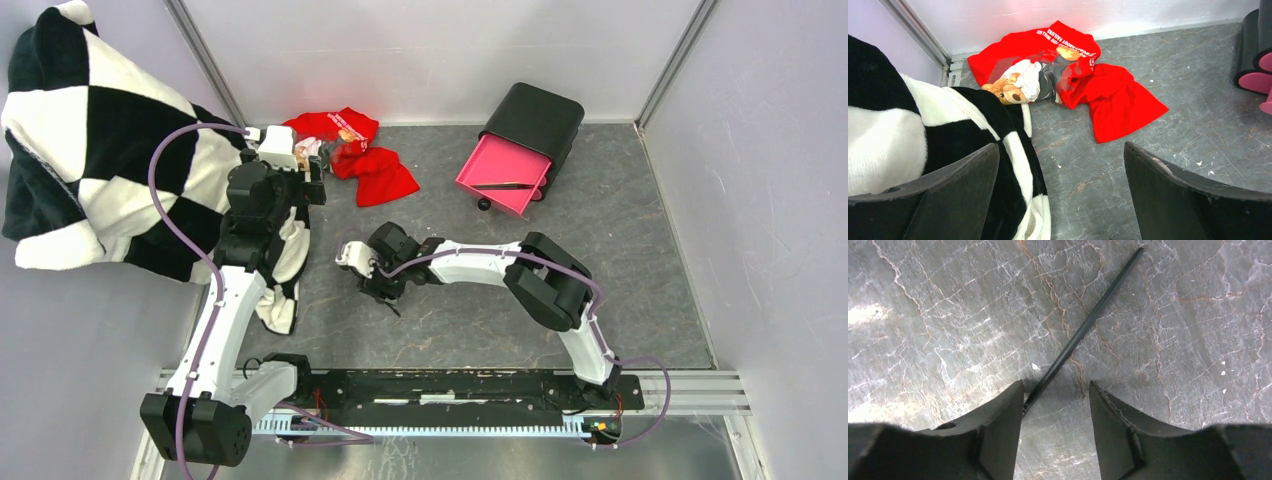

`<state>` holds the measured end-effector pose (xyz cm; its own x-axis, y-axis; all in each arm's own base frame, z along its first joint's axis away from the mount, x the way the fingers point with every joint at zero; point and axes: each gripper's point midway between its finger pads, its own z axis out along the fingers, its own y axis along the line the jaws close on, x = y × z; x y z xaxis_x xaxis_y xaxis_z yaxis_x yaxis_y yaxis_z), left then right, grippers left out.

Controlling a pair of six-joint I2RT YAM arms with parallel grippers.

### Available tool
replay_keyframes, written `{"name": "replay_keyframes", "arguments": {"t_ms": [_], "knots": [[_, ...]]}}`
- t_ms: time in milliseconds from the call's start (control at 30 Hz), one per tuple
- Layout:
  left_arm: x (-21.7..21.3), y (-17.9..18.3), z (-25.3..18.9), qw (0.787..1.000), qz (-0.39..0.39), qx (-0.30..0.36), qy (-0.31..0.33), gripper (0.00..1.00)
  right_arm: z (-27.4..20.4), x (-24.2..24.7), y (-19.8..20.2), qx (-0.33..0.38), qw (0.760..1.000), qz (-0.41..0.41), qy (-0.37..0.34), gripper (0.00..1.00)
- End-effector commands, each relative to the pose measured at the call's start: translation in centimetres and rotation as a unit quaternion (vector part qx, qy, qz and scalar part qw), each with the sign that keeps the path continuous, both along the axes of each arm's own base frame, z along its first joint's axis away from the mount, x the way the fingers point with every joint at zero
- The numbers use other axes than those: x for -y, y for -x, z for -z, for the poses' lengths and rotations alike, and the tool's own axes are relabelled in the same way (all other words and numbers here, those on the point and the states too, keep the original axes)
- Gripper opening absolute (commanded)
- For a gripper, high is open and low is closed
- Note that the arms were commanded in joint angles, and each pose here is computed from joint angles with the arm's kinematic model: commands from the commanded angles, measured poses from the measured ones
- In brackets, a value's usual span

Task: Organize the makeup
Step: Pick up the makeup tool from the corner of the board.

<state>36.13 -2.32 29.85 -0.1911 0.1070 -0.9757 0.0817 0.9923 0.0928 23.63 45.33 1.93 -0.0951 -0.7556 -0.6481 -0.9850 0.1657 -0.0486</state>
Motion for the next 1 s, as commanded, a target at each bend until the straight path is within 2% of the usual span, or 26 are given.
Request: {"name": "replay_keyframes", "arguments": {"t_ms": [0,133,300,433,600,733,967], "knots": [[-0.2,-0.1,-1.3,1.000,0.002,0.027,-0.002,1.00,1.6,2.6,0.1,-0.039,0.999,-0.001,0.027,0.50],[-0.2,-0.2,-1.2,1.000,0.001,0.025,-0.004,1.00,2.6,3.5,-0.5,-0.051,0.998,0.003,0.040,0.29],[-0.3,-0.2,-1.2,1.000,-0.001,0.025,-0.006,1.00,2.2,5.2,-2.7,-0.032,0.998,0.020,0.054,0.00],[-0.4,-0.3,-1.2,1.000,-0.001,0.024,-0.007,1.00,-1.0,6.7,-4.8,-0.013,0.999,0.019,0.027,0.00],[-0.3,-0.5,-0.8,1.000,0.001,0.021,-0.008,1.00,-5.8,8.4,-4.9,0.015,0.999,-0.034,-0.003,0.00],[-0.2,-0.6,-0.5,1.000,0.004,0.017,-0.008,1.00,-9.6,10.1,-5.6,0.044,0.998,-0.041,-0.017,0.00],[-0.1,-0.9,-0.1,1.000,0.005,0.012,-0.009,1.00,-18.3,14.5,-10.2,0.157,0.987,0.006,-0.013,0.00]]}}
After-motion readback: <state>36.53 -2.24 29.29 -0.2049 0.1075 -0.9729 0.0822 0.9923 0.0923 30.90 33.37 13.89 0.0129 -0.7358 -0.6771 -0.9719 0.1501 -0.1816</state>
